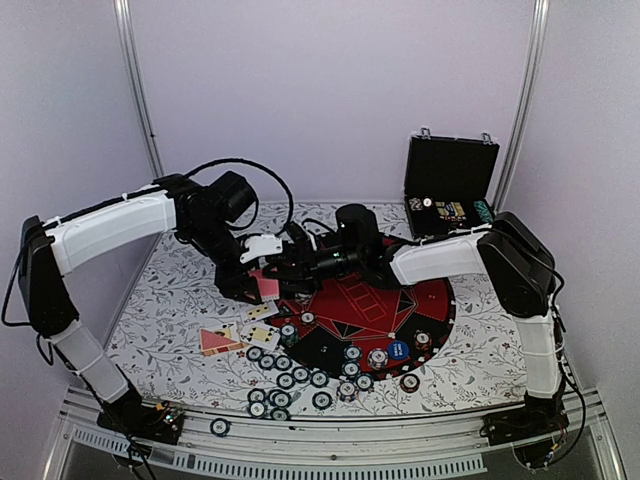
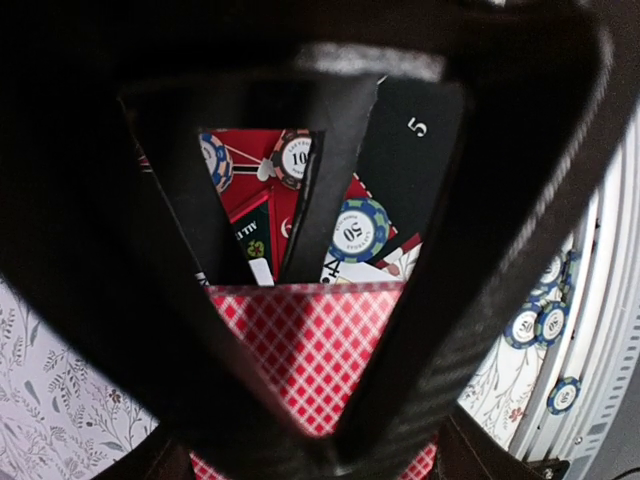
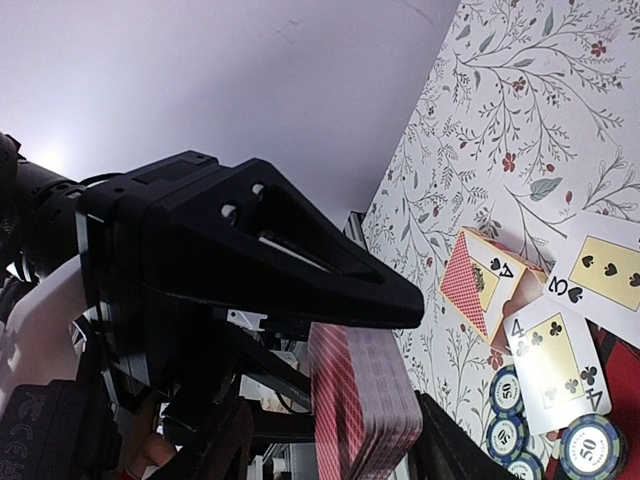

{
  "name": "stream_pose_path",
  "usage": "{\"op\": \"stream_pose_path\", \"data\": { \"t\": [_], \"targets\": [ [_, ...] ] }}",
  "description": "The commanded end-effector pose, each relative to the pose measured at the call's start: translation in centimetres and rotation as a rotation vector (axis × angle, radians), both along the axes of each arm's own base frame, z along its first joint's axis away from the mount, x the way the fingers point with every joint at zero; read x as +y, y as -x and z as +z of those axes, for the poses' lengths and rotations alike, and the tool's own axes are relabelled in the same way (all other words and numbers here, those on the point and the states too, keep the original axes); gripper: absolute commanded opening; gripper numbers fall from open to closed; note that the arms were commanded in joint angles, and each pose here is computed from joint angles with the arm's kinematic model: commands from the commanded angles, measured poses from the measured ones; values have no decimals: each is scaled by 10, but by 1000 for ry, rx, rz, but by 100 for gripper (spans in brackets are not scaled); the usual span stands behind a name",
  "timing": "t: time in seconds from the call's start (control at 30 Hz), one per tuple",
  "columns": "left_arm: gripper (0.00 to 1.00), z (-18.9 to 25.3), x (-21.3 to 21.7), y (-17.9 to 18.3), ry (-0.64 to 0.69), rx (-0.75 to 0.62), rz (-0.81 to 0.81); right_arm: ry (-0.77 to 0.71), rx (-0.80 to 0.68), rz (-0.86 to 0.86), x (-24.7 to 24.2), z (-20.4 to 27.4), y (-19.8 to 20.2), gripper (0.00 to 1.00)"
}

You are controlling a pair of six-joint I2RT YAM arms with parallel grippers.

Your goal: Distribute texas hold em gaming equipment

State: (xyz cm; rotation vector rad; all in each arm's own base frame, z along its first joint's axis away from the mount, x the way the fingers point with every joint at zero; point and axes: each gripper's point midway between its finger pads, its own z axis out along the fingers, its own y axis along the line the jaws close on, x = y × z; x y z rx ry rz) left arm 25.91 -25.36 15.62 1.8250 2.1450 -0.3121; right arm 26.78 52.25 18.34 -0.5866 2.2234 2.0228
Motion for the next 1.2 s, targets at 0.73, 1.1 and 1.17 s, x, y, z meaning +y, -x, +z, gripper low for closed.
{"op": "stream_pose_path", "data": {
  "t": [0.73,1.1,1.17],
  "targets": [
    [100,25,-20,6,113,-57,-43,-142,50,40,-4,22,5,7],
    [100,14,-11,12,109,-34,-65,-172,53,64,-12,31,14,7],
    [100,13,-12,14,118,-26,-72,-180,56,68,-12,35,15,7]
  ]
}}
